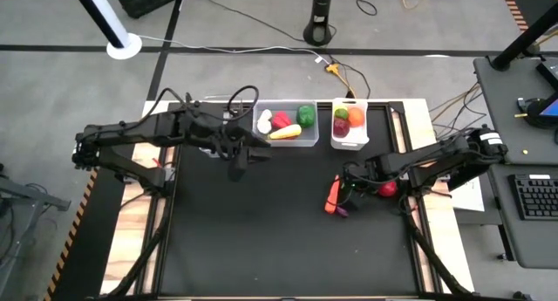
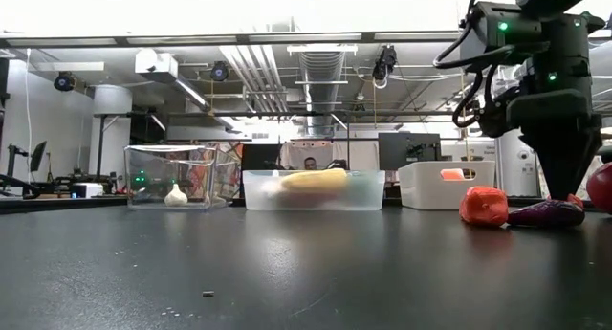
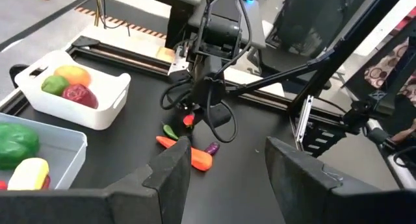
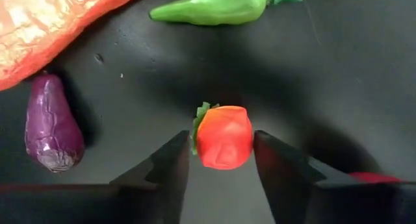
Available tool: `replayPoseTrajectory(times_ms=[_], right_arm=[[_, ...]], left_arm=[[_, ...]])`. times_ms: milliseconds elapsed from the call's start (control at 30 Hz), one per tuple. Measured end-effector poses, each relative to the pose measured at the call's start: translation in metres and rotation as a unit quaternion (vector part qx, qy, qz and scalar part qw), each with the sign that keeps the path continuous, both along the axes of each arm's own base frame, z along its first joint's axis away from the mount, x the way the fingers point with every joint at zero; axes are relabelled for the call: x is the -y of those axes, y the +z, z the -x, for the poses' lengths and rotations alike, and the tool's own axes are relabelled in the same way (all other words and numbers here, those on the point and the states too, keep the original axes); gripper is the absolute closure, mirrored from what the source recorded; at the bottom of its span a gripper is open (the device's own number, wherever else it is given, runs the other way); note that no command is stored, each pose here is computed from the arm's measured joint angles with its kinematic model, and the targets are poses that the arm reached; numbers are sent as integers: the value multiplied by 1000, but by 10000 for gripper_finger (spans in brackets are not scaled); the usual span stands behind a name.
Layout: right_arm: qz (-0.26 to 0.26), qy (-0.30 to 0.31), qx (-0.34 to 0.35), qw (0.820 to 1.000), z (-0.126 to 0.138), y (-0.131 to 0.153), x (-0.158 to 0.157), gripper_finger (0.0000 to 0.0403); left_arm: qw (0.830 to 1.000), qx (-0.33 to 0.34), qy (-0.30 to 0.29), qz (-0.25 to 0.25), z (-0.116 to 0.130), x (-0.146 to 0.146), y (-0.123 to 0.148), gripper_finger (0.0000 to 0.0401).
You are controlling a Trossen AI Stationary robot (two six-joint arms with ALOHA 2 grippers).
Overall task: Sort produce into baskets
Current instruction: Put the pink persimmon into the white bin
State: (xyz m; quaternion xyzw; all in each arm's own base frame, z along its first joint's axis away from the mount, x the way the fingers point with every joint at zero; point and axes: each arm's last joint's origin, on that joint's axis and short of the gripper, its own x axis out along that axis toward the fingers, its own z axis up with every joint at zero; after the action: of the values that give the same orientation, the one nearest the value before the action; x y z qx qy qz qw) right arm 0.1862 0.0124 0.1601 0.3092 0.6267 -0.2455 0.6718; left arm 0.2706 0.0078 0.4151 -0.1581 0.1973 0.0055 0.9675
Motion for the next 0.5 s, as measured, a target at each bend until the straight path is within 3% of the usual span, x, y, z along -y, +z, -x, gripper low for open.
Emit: replayPoseTrajectory(times_ms=[267, 500], right_arm=[[1, 12, 14, 1000, -3, 1, 0, 334], [3, 26, 40, 999, -14, 26, 0, 351]], left_arm=[[1000, 0, 2, 9, 0, 1, 0, 223], [1000, -1, -5, 16, 0, 7, 0, 223]])
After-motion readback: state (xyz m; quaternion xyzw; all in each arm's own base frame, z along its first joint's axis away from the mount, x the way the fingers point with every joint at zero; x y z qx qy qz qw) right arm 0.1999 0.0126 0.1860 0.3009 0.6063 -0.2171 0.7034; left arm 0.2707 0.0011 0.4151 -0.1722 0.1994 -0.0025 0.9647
